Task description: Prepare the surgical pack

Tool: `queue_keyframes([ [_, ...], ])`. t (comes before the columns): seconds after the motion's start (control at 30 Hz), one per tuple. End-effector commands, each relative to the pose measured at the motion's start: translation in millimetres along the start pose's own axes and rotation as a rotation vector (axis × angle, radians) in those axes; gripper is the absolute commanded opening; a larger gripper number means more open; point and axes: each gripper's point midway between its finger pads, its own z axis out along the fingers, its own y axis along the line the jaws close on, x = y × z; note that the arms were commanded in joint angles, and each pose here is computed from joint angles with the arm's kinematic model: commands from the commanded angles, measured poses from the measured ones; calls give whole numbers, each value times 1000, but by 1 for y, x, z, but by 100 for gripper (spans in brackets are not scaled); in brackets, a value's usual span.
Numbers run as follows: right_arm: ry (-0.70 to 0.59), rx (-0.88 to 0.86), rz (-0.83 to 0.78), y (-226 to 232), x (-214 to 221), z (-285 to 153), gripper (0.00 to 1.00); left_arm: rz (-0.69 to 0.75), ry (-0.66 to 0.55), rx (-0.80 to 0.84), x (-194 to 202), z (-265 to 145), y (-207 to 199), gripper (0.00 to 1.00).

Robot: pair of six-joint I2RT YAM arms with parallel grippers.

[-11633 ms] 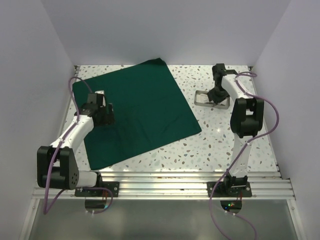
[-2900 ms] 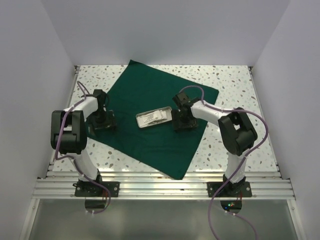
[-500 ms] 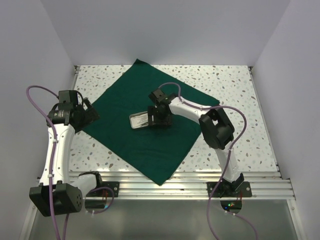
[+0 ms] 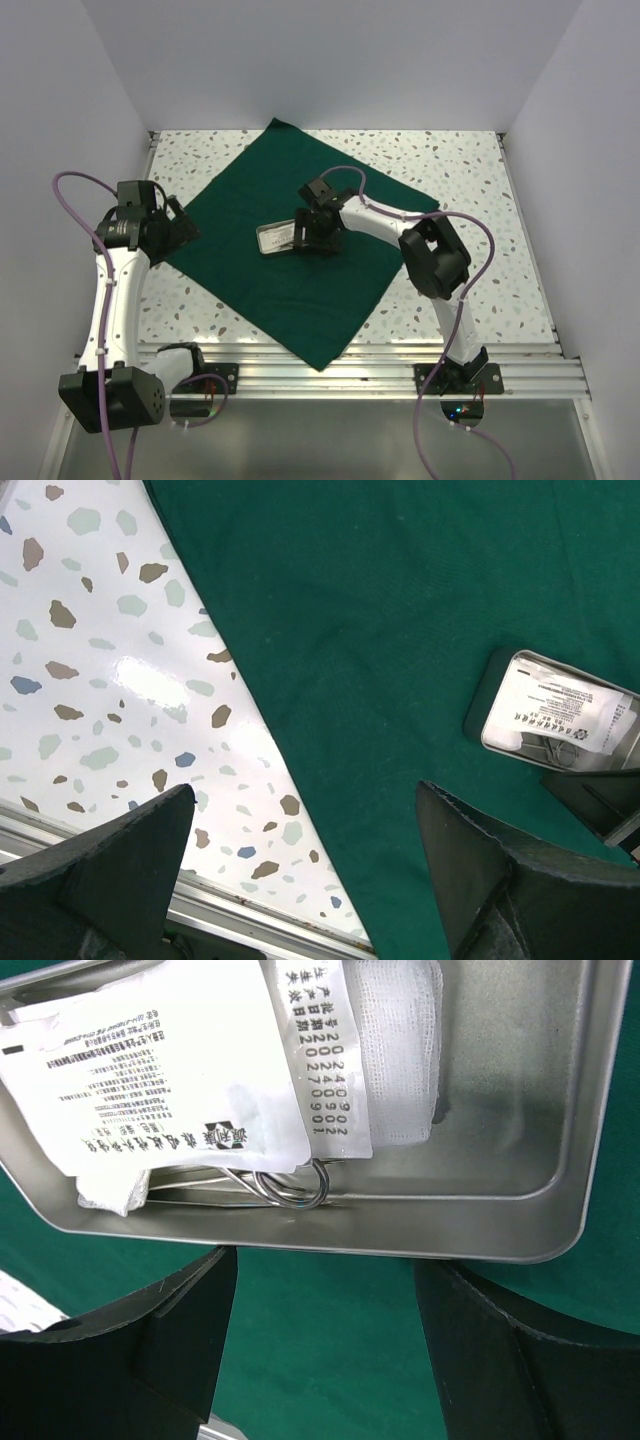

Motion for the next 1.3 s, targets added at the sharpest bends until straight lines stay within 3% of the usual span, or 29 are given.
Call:
queue_keyframes([
  [0.0,-25,-60,37,14,0,-10,74,-15,-4,9,1,-3,0,95],
  [0.73,-15,-97,113,26,2,-9,74,-21,29,6,7,3,0,99],
  [1.27,-108,26,179,41,21,-10,74,7,88,-16,17,10,4,100],
])
